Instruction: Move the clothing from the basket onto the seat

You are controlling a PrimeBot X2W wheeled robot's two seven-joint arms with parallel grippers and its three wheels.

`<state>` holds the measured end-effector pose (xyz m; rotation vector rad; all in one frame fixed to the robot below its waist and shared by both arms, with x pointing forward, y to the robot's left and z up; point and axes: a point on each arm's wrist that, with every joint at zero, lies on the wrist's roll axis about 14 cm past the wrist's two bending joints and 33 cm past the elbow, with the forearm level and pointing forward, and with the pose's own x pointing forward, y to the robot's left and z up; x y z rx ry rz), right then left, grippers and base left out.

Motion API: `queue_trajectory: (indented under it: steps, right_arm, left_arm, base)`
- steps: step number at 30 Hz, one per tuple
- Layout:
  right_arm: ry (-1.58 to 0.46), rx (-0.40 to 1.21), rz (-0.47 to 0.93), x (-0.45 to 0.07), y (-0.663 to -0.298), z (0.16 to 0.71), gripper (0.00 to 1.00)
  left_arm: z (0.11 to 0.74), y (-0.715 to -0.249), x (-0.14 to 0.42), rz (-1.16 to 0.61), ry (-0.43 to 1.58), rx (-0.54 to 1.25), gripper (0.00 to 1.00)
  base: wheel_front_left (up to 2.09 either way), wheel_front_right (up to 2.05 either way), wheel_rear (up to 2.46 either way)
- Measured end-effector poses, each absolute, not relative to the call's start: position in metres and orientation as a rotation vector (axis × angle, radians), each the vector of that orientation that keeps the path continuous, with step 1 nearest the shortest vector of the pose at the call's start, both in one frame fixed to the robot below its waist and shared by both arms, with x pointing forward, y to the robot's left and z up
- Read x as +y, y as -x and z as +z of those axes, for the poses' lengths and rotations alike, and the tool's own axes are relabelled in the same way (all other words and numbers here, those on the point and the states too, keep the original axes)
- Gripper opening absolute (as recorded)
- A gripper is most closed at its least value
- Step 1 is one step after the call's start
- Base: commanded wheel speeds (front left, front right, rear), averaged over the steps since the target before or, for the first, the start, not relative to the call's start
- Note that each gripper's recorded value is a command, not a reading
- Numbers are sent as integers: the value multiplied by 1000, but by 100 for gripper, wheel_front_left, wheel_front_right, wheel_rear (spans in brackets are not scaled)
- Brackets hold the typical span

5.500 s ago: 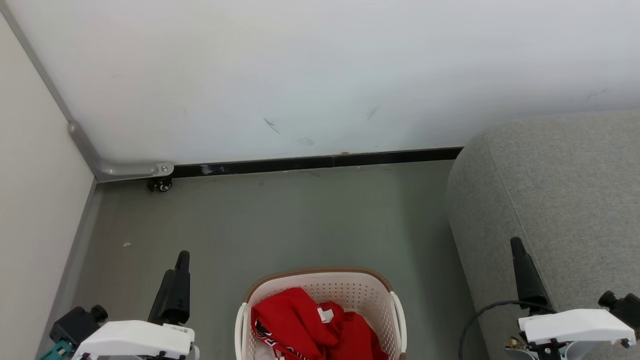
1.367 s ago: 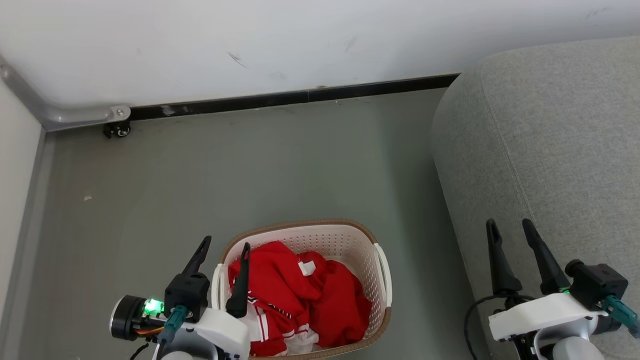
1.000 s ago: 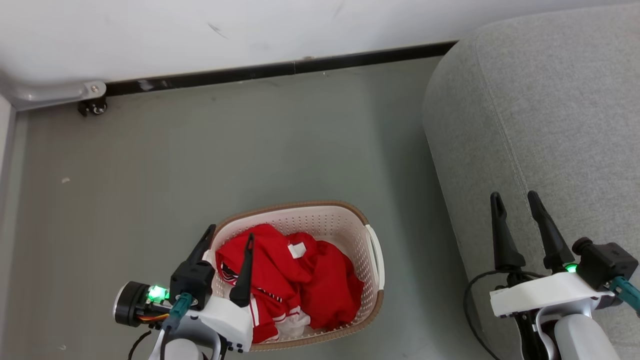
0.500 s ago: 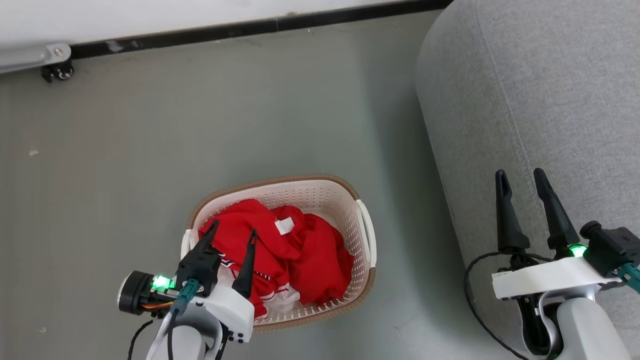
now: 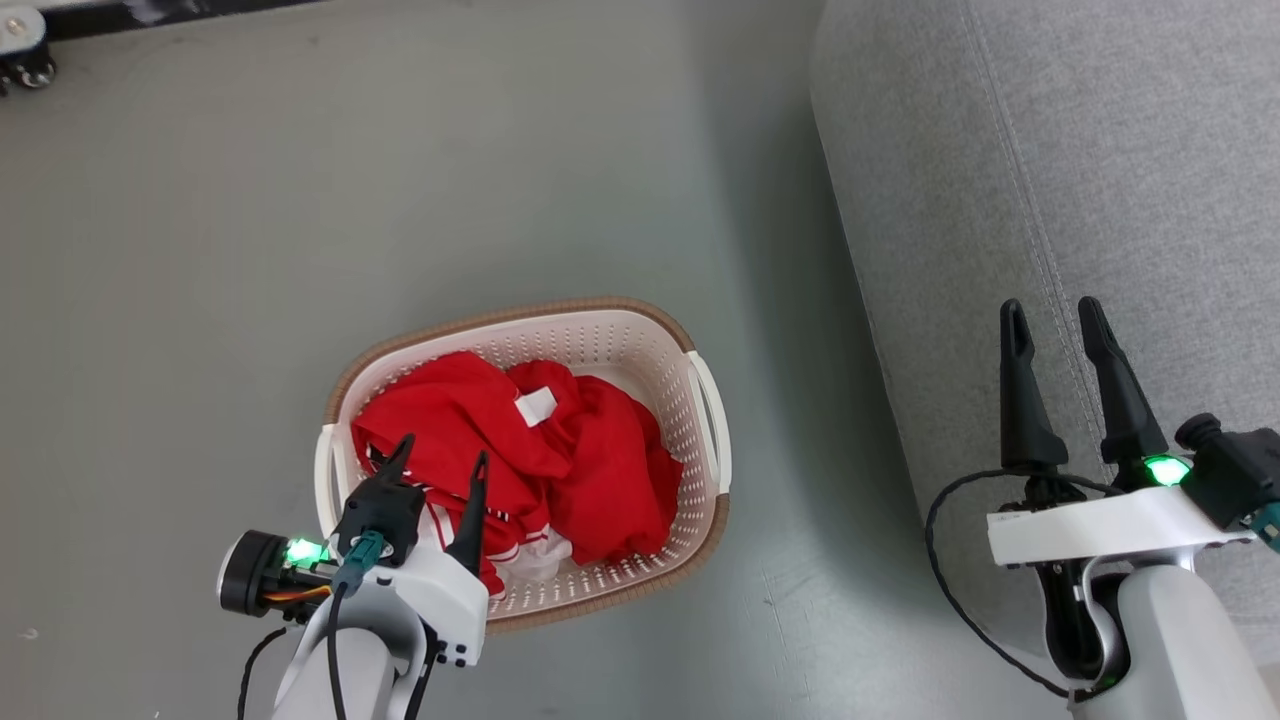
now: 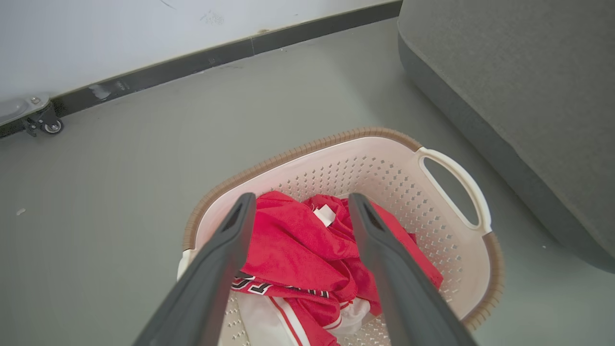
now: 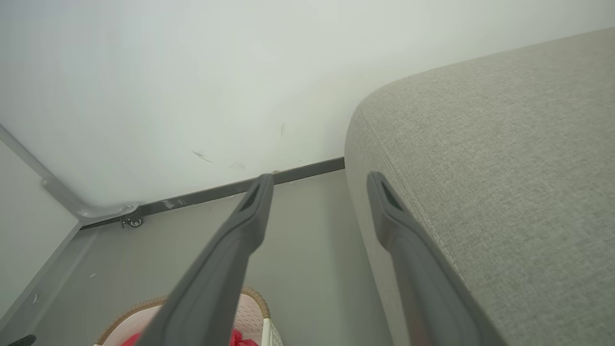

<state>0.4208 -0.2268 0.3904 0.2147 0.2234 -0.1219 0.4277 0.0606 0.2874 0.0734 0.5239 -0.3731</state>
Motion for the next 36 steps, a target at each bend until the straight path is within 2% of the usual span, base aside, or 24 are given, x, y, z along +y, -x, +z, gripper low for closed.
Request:
queue_trajectory:
  steps: [6, 36]
  right_arm:
    - [-209, 205, -134, -233, -433, 390, 100]
    - [-201, 287, -175, -248, -442, 349, 100]
  left_arm:
    - [263, -429, 57, -389, -79, 586, 100]
    - [182, -434, 36, -474, -110, 760, 100]
  base:
    - [0, 0, 0]
    - [0, 0, 0]
